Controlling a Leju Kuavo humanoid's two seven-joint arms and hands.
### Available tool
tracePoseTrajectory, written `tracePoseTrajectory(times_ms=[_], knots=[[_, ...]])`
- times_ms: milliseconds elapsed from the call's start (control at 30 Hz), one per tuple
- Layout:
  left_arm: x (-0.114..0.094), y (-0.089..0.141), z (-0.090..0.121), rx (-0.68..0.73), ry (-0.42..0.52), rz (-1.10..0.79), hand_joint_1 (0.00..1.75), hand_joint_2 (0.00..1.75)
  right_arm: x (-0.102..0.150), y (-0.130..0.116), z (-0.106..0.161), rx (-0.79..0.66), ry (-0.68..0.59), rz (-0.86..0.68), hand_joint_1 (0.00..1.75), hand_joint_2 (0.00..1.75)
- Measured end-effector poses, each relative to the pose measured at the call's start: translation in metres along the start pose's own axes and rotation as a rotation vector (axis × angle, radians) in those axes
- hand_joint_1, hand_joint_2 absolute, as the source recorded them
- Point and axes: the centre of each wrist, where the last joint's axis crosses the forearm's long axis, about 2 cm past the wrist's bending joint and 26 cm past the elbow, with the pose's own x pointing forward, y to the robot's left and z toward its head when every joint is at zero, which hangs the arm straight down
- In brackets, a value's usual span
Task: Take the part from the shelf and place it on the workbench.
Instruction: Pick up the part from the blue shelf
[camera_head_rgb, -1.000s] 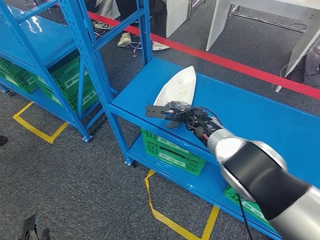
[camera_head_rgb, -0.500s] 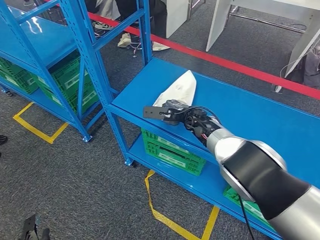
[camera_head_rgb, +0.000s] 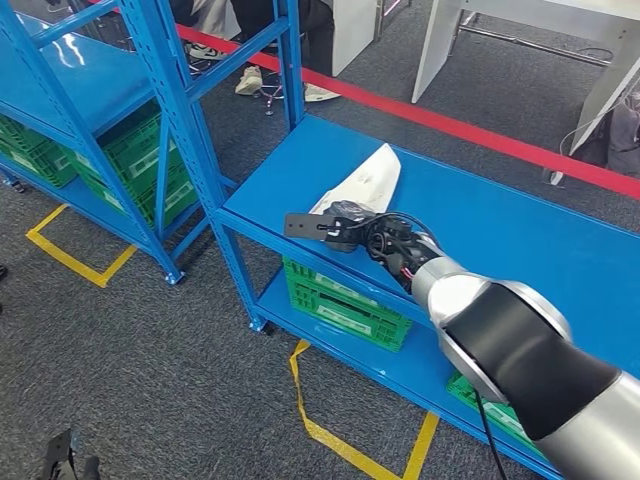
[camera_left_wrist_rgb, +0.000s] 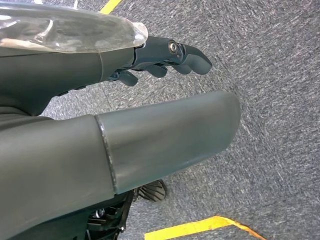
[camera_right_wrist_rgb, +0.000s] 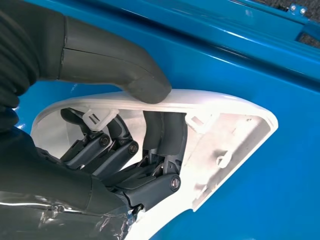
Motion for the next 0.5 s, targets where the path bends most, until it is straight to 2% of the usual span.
tracePoseTrajectory(times_ms=[500], knots=[[-0.0001, 0.0008, -0.0002, 0.002, 0.000, 0.005, 0.00, 0.00, -0.0006, -0.0037, 0.0002, -0.031, -0.015, 0.001, 1.75, 1.75]])
